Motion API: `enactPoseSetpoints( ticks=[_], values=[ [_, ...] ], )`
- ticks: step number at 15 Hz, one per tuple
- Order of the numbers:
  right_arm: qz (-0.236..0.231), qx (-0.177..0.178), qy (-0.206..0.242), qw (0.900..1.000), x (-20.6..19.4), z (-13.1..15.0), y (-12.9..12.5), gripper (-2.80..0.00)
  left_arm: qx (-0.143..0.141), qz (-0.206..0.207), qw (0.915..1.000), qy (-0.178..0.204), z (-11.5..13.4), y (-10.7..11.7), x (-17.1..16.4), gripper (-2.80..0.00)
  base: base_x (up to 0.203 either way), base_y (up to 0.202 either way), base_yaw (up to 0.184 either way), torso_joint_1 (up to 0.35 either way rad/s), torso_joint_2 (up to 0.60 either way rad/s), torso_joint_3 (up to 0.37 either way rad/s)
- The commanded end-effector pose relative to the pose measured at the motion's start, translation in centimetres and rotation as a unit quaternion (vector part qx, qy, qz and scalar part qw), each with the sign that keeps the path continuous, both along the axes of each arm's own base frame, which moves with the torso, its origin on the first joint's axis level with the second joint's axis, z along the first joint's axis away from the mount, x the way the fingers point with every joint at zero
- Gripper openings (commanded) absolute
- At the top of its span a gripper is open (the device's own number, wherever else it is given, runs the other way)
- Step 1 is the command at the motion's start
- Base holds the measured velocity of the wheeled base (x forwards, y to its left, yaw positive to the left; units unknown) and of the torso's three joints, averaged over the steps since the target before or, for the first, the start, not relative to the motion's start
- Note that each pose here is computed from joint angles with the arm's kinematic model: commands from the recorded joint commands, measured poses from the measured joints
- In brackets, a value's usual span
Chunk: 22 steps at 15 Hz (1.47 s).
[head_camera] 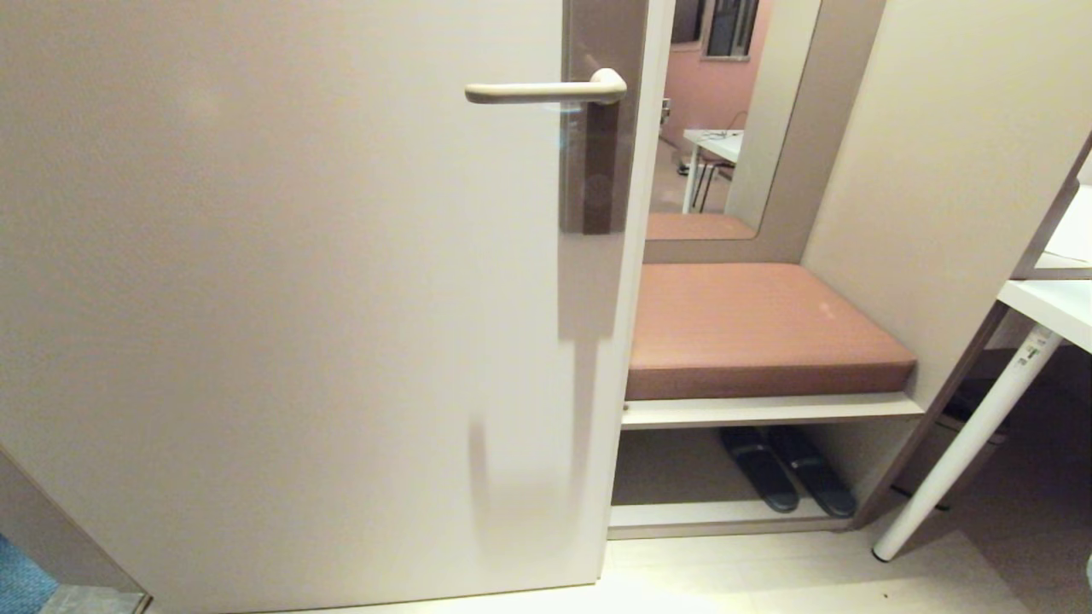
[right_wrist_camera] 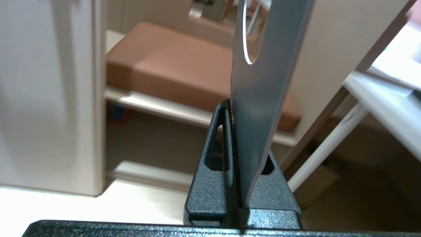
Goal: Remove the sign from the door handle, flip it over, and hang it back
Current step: Hand it to the other hand
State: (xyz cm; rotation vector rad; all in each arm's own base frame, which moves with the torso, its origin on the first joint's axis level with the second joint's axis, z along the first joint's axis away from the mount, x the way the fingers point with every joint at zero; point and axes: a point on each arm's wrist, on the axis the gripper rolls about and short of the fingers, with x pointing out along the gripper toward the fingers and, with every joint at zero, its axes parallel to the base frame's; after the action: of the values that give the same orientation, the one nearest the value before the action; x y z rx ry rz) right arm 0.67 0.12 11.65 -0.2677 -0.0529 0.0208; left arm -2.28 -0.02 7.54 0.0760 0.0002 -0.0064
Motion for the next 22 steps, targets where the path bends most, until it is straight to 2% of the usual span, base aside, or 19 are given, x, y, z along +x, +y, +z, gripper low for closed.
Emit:
enactPoseSetpoints(
  ticks=[1, 2, 4, 10, 12, 15, 22],
  values=[
    [0.006, 0.008, -0.013, 1.0, -0.9, -0.7, 0.0, -2.8, 0.0, 0.0, 1.0, 0.0, 0.0, 0.0, 0.0, -2.8, 0.0, 0.0, 0.0, 0.0, 0.0, 0.0],
    [0.008, 0.026, 0.0, 1.0, -1.2, -1.2, 0.0, -2.8, 0.0, 0.0, 1.0, 0.001, 0.0, 0.0, 0.0, -2.8, 0.0, 0.0, 0.0, 0.0, 0.0, 0.0],
    [0.013, 0.051, 0.0, 0.999, -1.8, -1.8, 0.0, -2.8, 0.0, 0.0, 1.0, 0.001, 0.0, 0.0, 0.0, -2.8, 0.0, 0.0, 0.0, 0.0, 0.0, 0.0],
    [-0.002, 0.075, 0.004, 0.997, -3.0, -3.6, 0.0, -2.8, 0.0, 0.0, 1.0, 0.001, 0.0, 0.0, 0.0, -2.8, 0.0, 0.0, 0.0, 0.0, 0.0, 0.0],
    [-0.004, 0.084, 0.025, 0.996, -3.0, -4.1, 0.0, -2.8, 0.0, 0.0, 1.0, 0.0, 0.0, 0.0, 0.0, -2.8, 0.0, 0.0, 0.0, 0.0, 0.0, 0.0],
    [-0.006, 0.113, 0.027, 0.993, -3.0, -4.1, 0.0, -2.8, 0.0, 0.0, 1.0, 0.0, 0.0, 0.0, 0.0, -2.8, 0.0, 0.0, 0.0, 0.0, 0.0, 0.0],
    [-0.01, 0.115, 0.027, 0.993, -3.0, -4.1, -0.1, -2.8, 0.0, 0.0, 1.0, 0.001, 0.0, 0.0, 0.0, -2.8, 0.0, 0.0, 0.0, 0.0, 0.0, 0.0]
  ],
)
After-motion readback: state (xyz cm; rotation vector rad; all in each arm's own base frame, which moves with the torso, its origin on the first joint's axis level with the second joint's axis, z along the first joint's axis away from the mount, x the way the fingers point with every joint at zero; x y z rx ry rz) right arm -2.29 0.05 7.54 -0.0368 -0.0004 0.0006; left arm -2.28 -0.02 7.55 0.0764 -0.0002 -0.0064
